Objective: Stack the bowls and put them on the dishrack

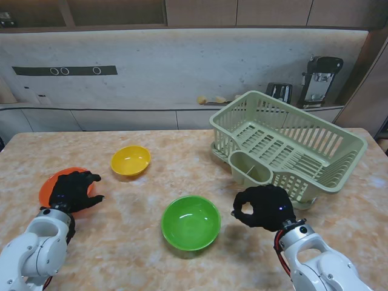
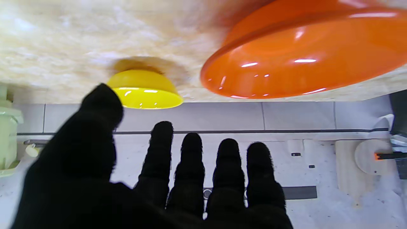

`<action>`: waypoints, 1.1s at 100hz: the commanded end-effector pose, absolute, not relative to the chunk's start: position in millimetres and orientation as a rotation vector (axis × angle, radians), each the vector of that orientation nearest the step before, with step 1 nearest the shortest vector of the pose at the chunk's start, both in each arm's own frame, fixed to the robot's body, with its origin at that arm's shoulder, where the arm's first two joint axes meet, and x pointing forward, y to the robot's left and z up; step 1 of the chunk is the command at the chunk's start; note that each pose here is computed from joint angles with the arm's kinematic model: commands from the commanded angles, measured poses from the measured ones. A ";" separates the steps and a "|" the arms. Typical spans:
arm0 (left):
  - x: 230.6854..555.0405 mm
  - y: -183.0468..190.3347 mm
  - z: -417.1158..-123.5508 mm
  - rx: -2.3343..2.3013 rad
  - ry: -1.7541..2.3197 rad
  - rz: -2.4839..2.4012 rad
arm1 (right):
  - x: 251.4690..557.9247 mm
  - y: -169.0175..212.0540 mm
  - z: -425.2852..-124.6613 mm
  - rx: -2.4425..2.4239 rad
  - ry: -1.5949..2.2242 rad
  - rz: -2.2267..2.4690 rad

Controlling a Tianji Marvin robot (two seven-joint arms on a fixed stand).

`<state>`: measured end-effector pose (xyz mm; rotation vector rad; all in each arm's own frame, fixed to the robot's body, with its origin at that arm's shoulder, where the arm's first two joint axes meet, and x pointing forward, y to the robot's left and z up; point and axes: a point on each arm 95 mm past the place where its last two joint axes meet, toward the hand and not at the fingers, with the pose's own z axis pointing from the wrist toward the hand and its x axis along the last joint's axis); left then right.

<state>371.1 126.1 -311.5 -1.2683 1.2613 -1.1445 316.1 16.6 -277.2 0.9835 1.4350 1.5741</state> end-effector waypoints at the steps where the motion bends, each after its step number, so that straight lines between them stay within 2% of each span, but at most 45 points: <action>1: 365.3 135.6 -320.0 -1.291 1.299 -1.094 | 313.7 19.1 -281.2 0.998 1.457 1.570; 50: 357.9 162.2 -338.7 -1.318 1.296 -0.957 | 314.4 21.5 -281.5 1.000 1.466 1.566; 110: 390.7 176.3 -353.0 -1.331 1.278 -0.902 | 315.3 21.1 -282.3 0.999 1.466 1.567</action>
